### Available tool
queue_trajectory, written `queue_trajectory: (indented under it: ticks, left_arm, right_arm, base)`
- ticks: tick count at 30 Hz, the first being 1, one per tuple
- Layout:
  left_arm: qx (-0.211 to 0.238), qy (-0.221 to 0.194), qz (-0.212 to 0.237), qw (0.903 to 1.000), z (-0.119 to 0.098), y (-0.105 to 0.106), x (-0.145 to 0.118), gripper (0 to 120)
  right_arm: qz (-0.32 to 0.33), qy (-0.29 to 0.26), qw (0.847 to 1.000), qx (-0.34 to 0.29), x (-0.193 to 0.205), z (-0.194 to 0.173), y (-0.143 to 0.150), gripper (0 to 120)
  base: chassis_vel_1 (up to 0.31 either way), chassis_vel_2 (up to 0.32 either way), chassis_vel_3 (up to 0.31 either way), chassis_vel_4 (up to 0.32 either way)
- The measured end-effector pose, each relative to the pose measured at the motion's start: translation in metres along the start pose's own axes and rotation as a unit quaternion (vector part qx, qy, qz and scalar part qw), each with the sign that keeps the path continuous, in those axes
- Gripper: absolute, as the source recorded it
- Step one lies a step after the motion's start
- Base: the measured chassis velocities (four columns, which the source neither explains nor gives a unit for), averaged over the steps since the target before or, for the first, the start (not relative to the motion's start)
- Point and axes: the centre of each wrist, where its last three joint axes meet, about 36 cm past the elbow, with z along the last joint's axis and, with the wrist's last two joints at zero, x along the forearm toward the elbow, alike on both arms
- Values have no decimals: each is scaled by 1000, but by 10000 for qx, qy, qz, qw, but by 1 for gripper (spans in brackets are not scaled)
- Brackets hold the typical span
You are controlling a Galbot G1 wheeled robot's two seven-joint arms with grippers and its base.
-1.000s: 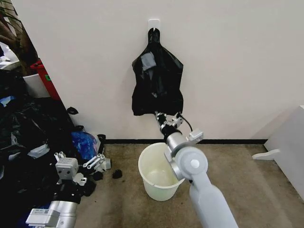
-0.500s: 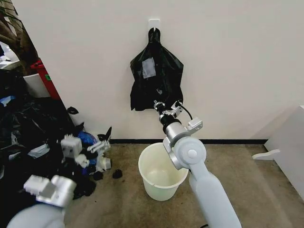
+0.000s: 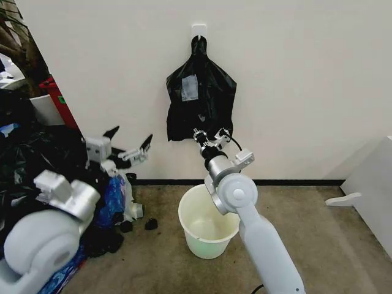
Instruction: Place the garbage bag over the trash bin.
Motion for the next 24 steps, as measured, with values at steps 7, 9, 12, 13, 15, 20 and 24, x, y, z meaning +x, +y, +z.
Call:
queue_trajectory:
  ticks: [7,9,12,13,15,20,24]
  left_arm:
    - [77,-199,166,9996,-11,7,-54,100]
    - [104,-191,190,9996,-10,6,-62,100]
    - [213,-166,350,9990,-10,-4,-94,100]
    - [260,-115,403,9988,-8,-10,-103,100]
    - [320,-84,491,9982,-7,-19,-121,100]
    - [328,-136,554,9978,-19,-35,-157,100]
    - [300,-190,541,9979,-30,-44,-174,100]
  right_arm:
    - [35,1,10000,53,-4,1,-4,0]
    - [34,0,10000,59,-4,1,-4,0]
    - [42,-4,10000,89,-4,1,-6,0]
    - [43,0,9999,99,-3,1,-6,0]
    - [46,0,9999,113,-2,1,-6,0]
    - [69,-41,9999,121,2,0,-7,0]
    - [83,-55,9999,126,5,0,-8,0]
  base:
    - [0,0,0,0]
    - [0,0,0,0]
    - [0,0,0,0]
    - [0,0,0,0]
    - [0,0,0,0]
    - [0,0,0,0]
    - [0,0,0,0]
